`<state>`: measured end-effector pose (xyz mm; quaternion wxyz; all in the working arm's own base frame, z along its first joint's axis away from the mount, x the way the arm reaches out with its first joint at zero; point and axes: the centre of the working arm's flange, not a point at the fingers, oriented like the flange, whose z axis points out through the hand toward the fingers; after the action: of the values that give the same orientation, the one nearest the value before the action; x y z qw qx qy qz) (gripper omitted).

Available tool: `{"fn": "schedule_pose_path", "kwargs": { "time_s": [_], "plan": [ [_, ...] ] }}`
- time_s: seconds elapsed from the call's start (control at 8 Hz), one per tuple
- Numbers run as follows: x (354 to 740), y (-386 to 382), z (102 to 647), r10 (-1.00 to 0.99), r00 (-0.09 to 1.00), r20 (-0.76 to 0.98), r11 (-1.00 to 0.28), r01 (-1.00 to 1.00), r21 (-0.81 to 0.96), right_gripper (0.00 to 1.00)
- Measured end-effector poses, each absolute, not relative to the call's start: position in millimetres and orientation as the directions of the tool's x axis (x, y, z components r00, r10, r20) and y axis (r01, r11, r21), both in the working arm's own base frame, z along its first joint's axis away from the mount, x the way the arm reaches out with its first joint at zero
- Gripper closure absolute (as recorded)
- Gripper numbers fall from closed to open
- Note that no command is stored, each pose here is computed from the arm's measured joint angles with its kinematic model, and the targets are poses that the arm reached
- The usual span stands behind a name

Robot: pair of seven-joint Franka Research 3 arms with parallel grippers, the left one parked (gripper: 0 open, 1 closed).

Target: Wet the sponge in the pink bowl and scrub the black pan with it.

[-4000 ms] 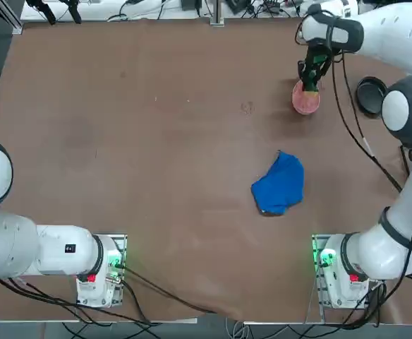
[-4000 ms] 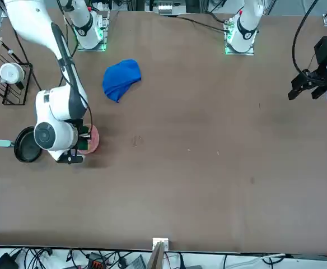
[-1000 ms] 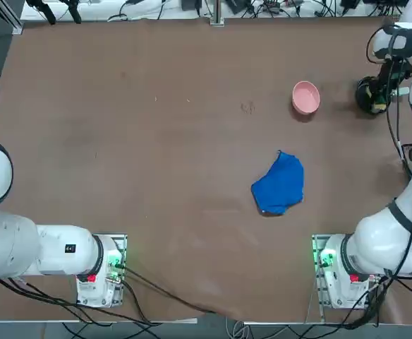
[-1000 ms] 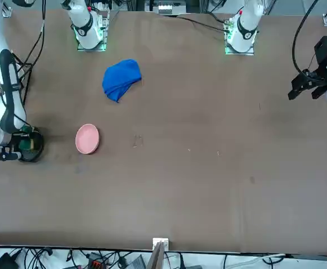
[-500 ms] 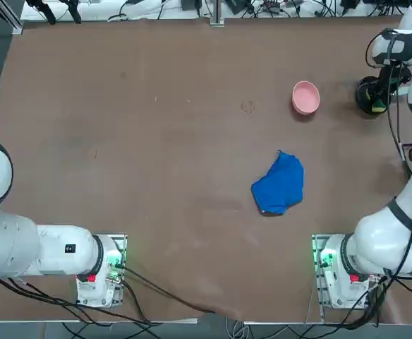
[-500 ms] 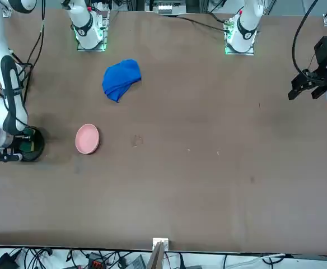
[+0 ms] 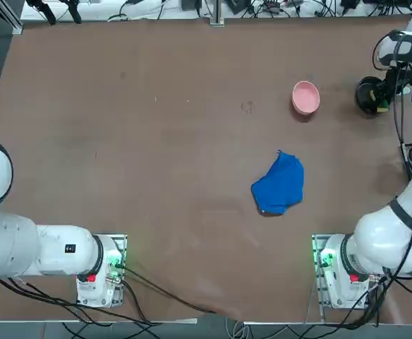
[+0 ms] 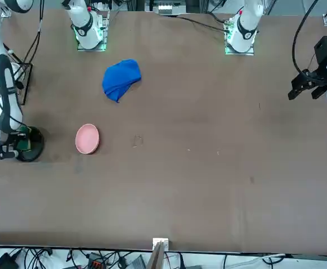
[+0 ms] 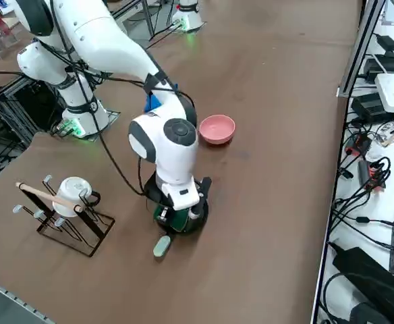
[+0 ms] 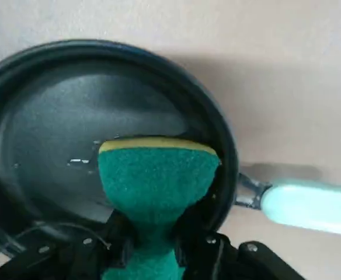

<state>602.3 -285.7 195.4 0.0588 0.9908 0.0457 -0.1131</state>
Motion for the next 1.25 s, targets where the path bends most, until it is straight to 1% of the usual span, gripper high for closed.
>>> {"fn": "schedule_pose_path", "kwargs": {
  "time_s": [0.38, 0.75, 1.0, 1.25],
  "plan": [
    [619.5, -286.9, 201.2, 0.087, 0.978, -0.191, -0.985, 0.113, 0.128, 0.62],
    [637.8, -258.5, 197.6, 0.12, 0.979, -0.164, -0.986, 0.137, 0.09, 0.62],
    [638.8, -250.3, 195.6, 0.13, 0.976, -0.177, -0.987, 0.145, 0.075, 0.62],
    [632.6, -246.6, 193.9, 0.144, 0.962, -0.231, -0.987, 0.158, 0.043, 0.63]
  ]
}}
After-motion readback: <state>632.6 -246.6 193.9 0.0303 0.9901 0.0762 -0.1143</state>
